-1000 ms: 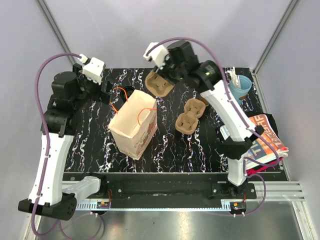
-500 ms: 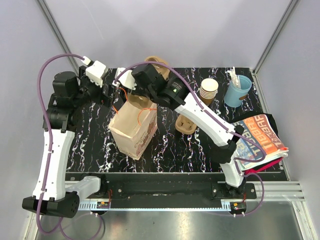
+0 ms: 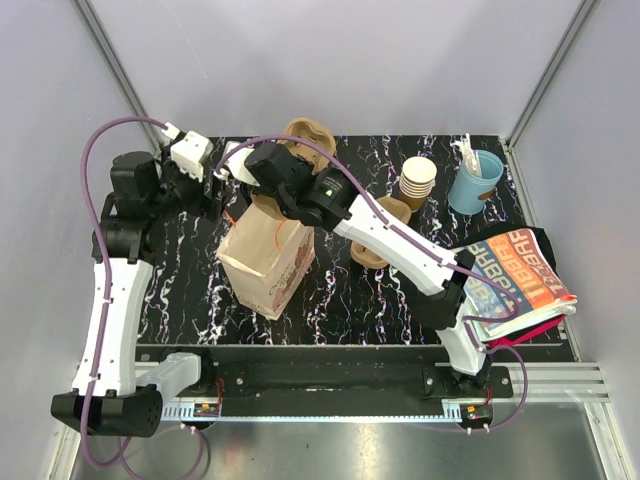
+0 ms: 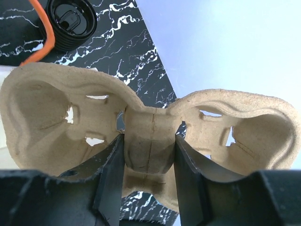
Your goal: Pack the takeout coffee
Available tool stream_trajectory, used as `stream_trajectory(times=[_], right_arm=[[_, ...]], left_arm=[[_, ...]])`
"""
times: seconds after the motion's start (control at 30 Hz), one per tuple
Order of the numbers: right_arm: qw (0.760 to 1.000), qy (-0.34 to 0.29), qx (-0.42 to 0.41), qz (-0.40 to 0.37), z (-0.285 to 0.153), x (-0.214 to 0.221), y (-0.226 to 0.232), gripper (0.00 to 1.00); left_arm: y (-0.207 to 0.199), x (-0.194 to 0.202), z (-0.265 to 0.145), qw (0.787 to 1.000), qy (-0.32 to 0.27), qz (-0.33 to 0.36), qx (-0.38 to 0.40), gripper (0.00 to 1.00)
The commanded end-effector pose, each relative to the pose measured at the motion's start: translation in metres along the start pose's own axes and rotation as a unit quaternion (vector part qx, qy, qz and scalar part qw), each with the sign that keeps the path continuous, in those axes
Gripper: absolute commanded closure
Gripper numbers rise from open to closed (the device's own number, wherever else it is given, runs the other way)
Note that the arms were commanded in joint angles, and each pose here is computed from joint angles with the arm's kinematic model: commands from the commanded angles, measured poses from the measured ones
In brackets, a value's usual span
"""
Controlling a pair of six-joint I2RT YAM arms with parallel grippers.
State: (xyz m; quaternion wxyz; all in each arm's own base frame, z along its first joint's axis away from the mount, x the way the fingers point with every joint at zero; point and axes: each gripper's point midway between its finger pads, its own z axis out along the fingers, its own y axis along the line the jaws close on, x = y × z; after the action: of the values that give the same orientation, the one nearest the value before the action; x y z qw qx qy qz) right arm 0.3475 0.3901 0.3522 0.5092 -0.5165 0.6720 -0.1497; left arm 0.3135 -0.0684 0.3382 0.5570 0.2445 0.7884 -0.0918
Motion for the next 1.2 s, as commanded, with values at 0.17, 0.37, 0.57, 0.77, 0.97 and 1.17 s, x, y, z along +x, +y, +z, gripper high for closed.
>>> stream_trajectory(times=[0.17, 0.37, 0.57, 0.77, 0.97, 1.17], right_arm=[[0.998, -0.048, -0.026, 0.015, -0.017, -0.032, 0.027, 0.57], [0.998, -0.050, -0.034, 0.019, -0.022, -0.030, 0.027, 0.57], [0.998, -0.040, -0.051, 0.010, -0.021, -0.022, 0.038, 0.57], [0.997, -0.040, -0.072, -0.005, -0.030, -0.023, 0.059, 0.57], [0.994, -0.045, -0.103, -0.010, -0.040, -0.028, 0.081, 0.56], [0.988, -0.037, -0.147, -0.003, -0.042, -0.021, 0.100, 0.56]], left_arm=[[0.011, -0.017, 0.011, 0.995, -0.067, -0.060, 0.033, 0.36], [0.014, 0.000, 0.020, 0.993, -0.053, -0.093, 0.053, 0.63], [0.018, 0.010, 0.026, 0.989, -0.047, -0.131, 0.050, 0.81], [0.023, 0.016, 0.028, 0.983, -0.046, -0.174, 0.023, 0.91], [0.022, 0.015, 0.025, 0.981, -0.057, -0.187, 0.015, 0.92], [0.019, 0.014, 0.022, 0.980, -0.062, -0.190, 0.015, 0.92]])
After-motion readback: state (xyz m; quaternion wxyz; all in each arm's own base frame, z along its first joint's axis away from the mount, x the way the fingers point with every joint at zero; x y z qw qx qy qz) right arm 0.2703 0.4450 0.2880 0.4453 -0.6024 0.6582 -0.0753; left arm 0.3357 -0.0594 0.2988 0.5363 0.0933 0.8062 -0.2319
